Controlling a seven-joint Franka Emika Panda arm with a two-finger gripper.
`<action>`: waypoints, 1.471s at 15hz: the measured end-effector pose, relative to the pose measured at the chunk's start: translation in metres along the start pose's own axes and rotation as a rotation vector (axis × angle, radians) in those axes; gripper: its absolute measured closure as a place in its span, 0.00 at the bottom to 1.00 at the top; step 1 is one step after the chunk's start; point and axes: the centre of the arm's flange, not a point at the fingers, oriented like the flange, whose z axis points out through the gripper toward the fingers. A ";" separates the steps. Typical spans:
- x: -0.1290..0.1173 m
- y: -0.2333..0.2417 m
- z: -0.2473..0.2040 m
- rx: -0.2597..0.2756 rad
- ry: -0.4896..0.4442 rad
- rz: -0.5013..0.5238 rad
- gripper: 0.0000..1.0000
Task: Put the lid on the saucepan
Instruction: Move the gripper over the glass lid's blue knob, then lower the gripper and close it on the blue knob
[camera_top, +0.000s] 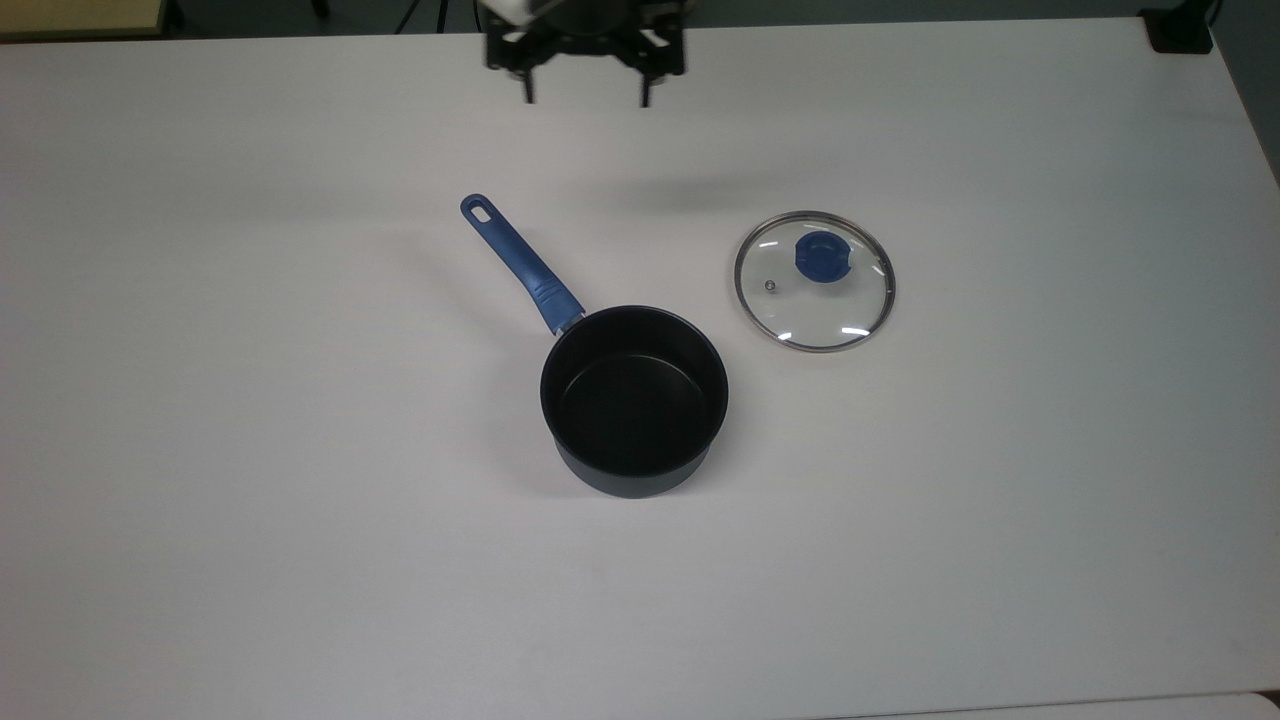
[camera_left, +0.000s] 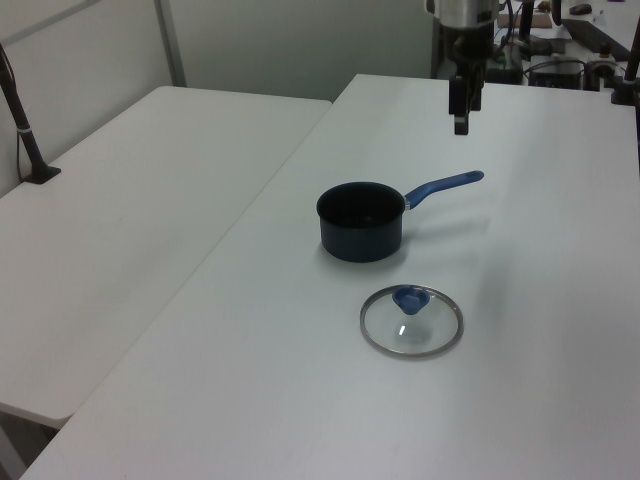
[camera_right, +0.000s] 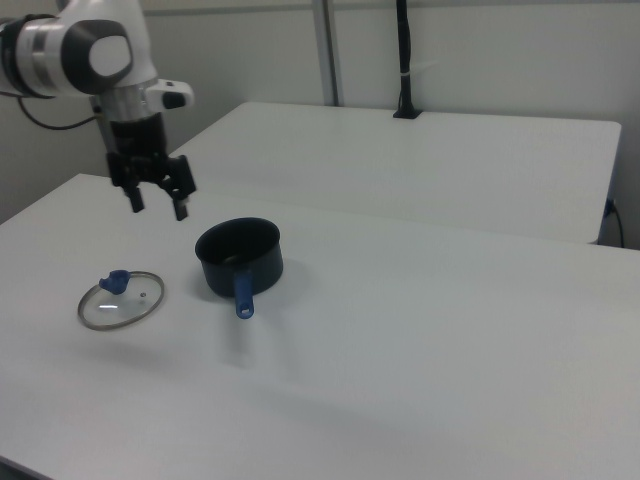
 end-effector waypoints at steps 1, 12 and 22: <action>-0.002 -0.015 0.001 0.005 -0.003 -0.024 0.00; 0.016 -0.166 0.089 0.052 0.025 -0.077 0.00; 0.035 -0.214 0.187 0.022 -0.005 -0.055 0.02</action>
